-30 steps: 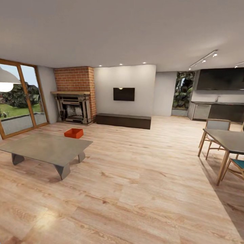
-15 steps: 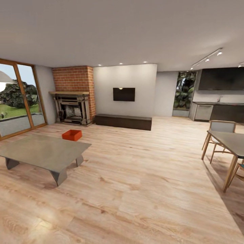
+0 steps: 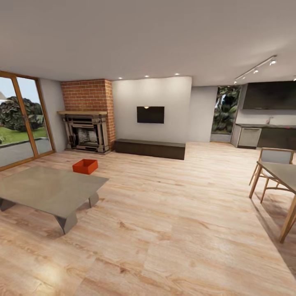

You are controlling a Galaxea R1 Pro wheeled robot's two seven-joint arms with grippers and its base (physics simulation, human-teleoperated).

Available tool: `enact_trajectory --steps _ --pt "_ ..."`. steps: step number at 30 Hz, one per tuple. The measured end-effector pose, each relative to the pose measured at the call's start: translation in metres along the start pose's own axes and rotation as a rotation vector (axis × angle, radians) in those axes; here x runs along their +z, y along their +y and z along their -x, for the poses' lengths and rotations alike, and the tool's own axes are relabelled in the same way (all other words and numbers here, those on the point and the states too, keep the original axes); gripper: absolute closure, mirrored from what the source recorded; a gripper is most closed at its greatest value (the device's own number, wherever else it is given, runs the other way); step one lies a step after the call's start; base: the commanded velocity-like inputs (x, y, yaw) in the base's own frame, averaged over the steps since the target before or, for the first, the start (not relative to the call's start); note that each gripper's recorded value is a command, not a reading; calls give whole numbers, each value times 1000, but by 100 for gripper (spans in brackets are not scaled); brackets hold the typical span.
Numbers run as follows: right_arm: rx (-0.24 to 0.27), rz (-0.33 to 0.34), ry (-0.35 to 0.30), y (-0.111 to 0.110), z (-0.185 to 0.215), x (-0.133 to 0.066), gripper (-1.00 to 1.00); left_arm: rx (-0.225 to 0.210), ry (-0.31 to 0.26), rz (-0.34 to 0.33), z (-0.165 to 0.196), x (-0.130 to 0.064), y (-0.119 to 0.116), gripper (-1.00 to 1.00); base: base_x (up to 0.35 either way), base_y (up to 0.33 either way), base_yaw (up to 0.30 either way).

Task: Move the two storage containers from the living room to the garage. In the garage, place one container on the floor and stack the other container on top of it (either order is fine).

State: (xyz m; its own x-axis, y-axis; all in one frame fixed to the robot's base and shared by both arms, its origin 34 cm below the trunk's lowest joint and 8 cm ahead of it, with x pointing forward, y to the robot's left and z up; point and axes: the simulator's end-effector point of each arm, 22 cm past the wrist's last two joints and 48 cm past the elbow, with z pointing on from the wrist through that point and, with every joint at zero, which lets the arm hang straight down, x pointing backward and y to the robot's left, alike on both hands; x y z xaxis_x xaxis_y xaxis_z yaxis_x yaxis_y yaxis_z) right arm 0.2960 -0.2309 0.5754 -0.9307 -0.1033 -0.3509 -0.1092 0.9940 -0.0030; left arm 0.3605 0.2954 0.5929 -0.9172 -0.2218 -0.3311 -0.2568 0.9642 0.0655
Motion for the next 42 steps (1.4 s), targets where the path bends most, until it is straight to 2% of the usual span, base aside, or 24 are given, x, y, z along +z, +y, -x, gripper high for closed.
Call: enact_trajectory --steps 42 --pt "0 0 0 0 0 0 -100 0 0 0 0 0 0 -100 321 0 0"
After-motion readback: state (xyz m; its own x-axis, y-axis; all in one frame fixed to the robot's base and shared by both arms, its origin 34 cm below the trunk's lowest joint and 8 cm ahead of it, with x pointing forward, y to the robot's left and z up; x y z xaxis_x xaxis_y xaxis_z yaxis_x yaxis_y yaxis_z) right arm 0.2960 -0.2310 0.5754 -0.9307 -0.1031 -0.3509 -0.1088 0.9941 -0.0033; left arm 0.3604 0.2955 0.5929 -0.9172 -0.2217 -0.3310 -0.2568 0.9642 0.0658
